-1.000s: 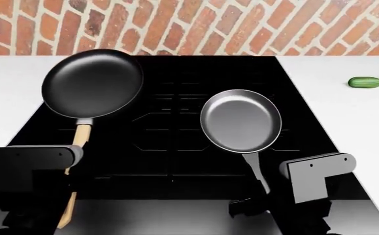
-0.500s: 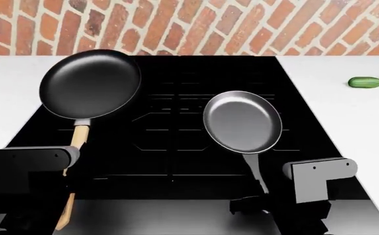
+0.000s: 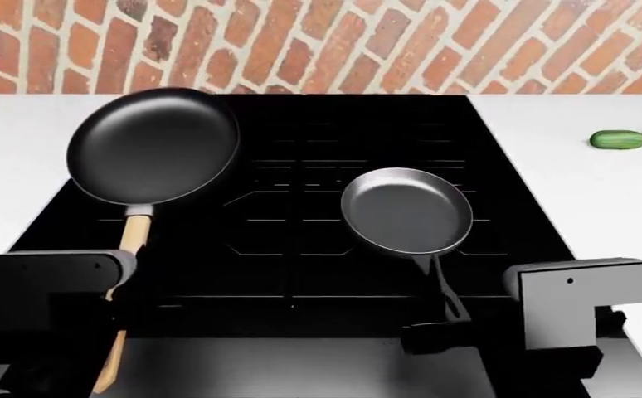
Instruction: Place both pans onto different burners. Then place the pickle and the skewer on different pans.
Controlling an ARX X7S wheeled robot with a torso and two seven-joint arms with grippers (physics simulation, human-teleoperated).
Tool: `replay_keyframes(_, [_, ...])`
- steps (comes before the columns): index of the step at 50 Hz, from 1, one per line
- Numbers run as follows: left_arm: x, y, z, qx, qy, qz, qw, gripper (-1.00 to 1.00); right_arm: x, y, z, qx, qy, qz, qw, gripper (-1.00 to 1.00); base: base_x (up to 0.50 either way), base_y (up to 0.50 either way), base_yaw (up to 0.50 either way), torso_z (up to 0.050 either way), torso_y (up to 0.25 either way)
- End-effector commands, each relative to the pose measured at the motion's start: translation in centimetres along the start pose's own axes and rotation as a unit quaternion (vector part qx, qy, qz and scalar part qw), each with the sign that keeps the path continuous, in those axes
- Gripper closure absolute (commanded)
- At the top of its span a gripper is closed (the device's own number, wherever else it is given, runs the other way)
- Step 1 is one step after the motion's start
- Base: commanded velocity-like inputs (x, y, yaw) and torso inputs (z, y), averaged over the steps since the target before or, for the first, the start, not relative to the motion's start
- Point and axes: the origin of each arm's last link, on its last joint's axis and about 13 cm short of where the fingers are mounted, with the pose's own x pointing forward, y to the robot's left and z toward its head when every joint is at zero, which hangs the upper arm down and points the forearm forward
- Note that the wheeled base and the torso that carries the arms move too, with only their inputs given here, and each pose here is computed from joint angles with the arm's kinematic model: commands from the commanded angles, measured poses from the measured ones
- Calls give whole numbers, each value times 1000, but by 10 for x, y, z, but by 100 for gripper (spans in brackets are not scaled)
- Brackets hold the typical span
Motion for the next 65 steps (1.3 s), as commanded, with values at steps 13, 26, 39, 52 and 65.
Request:
replay_keyframes(13, [4,10,4,31,-13,47,998,100,-32,4,33,-30,-96,-8,995,-100,0,0,0,1,2])
replay_keyframes(26, [-1,10,-8,27,1,45,999,100,-37,-3,35,-22,-108,-19,994,-100,0,-1,0,1,2])
replay_keyframes(39, [4,9,-19,22,20,43,999,100,-38,-5,32,-18,-106,-22,994,-100,0,-1,0,1,2])
replay_keyframes(52, [9,8,-27,22,35,46,998,100,-39,-3,30,-17,-104,-21,994,-100,1,0,0,0,1])
replay_keyframes(65, [11,8,-32,20,46,45,998,100,-39,-2,28,-15,-101,-21,995,-100,2,0,0,0,0])
